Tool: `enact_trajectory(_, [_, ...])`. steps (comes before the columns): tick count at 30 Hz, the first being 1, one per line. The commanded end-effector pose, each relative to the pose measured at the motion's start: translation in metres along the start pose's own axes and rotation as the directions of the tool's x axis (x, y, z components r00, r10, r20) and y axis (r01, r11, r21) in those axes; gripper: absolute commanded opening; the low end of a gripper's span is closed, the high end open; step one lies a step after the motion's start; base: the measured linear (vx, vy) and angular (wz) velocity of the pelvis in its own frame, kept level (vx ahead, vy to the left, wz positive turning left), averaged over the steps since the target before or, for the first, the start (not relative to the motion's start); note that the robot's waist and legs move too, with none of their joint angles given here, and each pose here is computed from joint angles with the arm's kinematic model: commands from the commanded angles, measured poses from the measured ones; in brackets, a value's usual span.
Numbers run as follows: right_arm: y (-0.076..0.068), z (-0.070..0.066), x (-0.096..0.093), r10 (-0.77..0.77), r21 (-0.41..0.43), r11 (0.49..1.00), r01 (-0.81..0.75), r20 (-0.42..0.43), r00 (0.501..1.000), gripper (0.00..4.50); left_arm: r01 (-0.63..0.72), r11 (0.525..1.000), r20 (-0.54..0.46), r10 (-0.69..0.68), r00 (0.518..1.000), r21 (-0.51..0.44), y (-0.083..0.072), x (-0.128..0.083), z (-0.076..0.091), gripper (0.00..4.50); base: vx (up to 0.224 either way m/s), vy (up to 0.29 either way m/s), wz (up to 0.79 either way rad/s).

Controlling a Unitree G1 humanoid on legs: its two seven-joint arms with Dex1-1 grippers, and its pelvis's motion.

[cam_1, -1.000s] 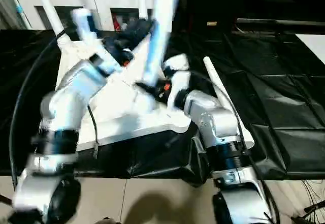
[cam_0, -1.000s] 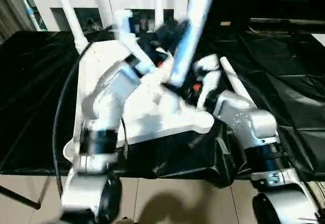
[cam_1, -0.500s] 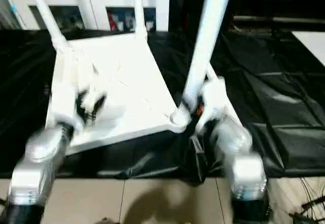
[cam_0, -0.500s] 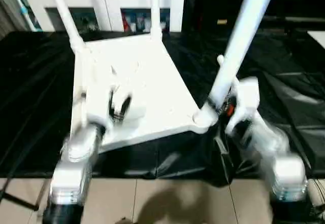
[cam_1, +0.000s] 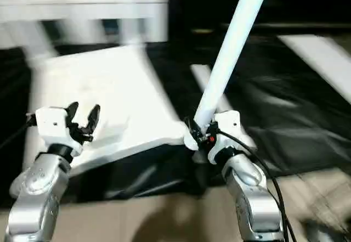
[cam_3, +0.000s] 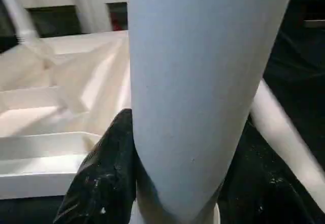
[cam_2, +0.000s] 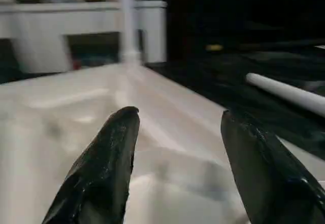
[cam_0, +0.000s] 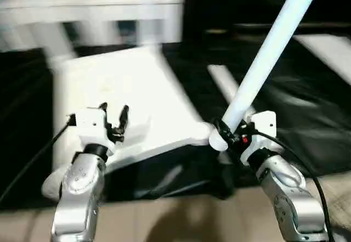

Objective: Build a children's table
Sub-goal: Rotate table base

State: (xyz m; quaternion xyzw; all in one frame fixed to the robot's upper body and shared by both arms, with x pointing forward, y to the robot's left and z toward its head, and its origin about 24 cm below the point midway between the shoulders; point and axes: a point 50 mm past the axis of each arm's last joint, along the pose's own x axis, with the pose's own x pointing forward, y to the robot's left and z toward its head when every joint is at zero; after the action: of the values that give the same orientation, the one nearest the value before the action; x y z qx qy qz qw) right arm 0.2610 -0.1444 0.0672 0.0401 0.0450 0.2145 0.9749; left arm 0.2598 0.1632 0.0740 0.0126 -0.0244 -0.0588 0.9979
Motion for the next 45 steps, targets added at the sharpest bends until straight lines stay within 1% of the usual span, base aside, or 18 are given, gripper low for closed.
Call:
enact_trajectory(1, [0.006,0.005,0.005,0.041,-0.005,0.999,-0.041,0.023,0.999,1.86,-0.035,0.999,0.022,0.035,0.999,0.029,0.007,-0.004,0.004,2.92,0.109,-0.010,0.03])
enact_trajectory(7, [0.010,0.002,0.010,0.101,-0.006,0.995,-0.101,-0.008,0.995,1.86,-0.052,0.998,0.024,0.051,0.998,0.035,0.009,-0.006,0.006,2.92,0.160,-0.011,0.11])
enact_trajectory(9, [0.011,0.004,0.010,0.089,-0.016,0.996,-0.089,0.003,0.996,1.86,-0.054,0.998,0.022,0.053,0.998,0.044,0.010,-0.007,0.007,2.92,0.171,0.006,0.25])
enact_trajectory(11, [0.010,0.006,0.010,0.069,0.024,0.997,-0.069,0.029,0.997,1.86,-0.057,0.997,0.021,0.056,0.998,0.047,0.012,-0.008,0.007,2.92,0.179,0.017,0.74])
enact_trajectory(15, [0.010,0.007,0.007,0.082,-0.012,0.997,-0.082,0.028,0.996,1.86,-0.045,0.999,0.025,0.044,0.999,0.030,0.013,-0.009,0.007,2.92,0.149,-0.115,0.00])
enact_trajectory(19, [0.008,0.008,0.002,0.071,-0.007,0.997,-0.071,0.040,0.997,1.86,0.011,1.000,0.029,-0.012,1.000,0.020,0.013,-0.010,0.006,2.92,-0.023,-0.063,0.07])
enact_trajectory(22, [0.007,0.008,0.001,0.056,0.002,0.998,-0.057,0.040,0.998,1.86,0.050,0.998,0.045,-0.051,0.998,0.024,0.015,-0.010,0.010,2.92,-0.136,0.011,-0.17])
enact_trajectory(25, [0.006,0.008,0.002,0.059,0.006,0.998,-0.060,0.037,0.998,1.86,0.049,0.999,0.040,-0.049,0.998,0.004,0.016,-0.009,0.010,2.92,-0.109,-0.025,-0.07])
enact_trajectory(28, [0.007,0.008,0.001,0.067,0.015,0.998,-0.067,0.031,0.997,1.86,0.043,0.999,0.034,-0.044,0.998,0.012,0.016,-0.009,0.010,2.92,-0.052,0.051,0.10])
enact_trajectory(31, [0.008,0.009,0.003,0.088,0.014,0.996,-0.088,0.027,0.996,1.86,0.039,0.999,0.034,-0.039,0.999,-0.004,0.013,-0.008,0.010,2.92,-0.068,0.150,-0.01])
enact_trajectory(35, [0.005,0.008,0.005,0.089,-0.012,0.996,-0.088,0.009,0.996,1.86,0.022,1.000,0.047,-0.022,0.999,-0.001,0.012,-0.008,0.010,2.92,-0.059,0.185,0.12])
enact_trajectory(37, [0.003,0.008,0.007,0.092,-0.021,0.996,-0.091,0.008,0.996,1.86,0.013,0.999,0.046,-0.015,0.999,0.030,0.011,-0.008,0.009,2.92,-0.052,0.139,0.08])
enact_trajectory(41, [0.000,0.009,0.008,0.091,-0.032,0.995,-0.091,0.004,0.996,1.86,0.006,0.998,0.030,-0.008,1.000,0.055,0.008,-0.005,0.008,2.92,-0.024,0.046,0.01])
enact_trajectory(43, [-0.001,0.010,0.008,0.091,-0.037,0.995,-0.091,0.001,0.996,1.86,0.004,1.000,0.030,-0.004,1.000,0.011,0.006,-0.003,0.008,2.92,0.000,0.000,0.00])
enact_trajectory(44, [-0.002,0.010,0.008,0.089,-0.051,0.995,-0.089,-0.007,0.996,1.86,0.011,1.000,0.004,-0.011,1.000,-0.014,0.005,-0.001,0.006,2.92,0.000,0.000,0.00])
enact_trajectory(45, [-0.002,0.010,0.008,0.094,-0.053,0.994,-0.094,-0.008,0.996,1.86,0.032,0.999,-0.005,-0.032,0.999,-0.007,0.003,0.001,0.006,2.92,-0.028,-0.074,0.03])
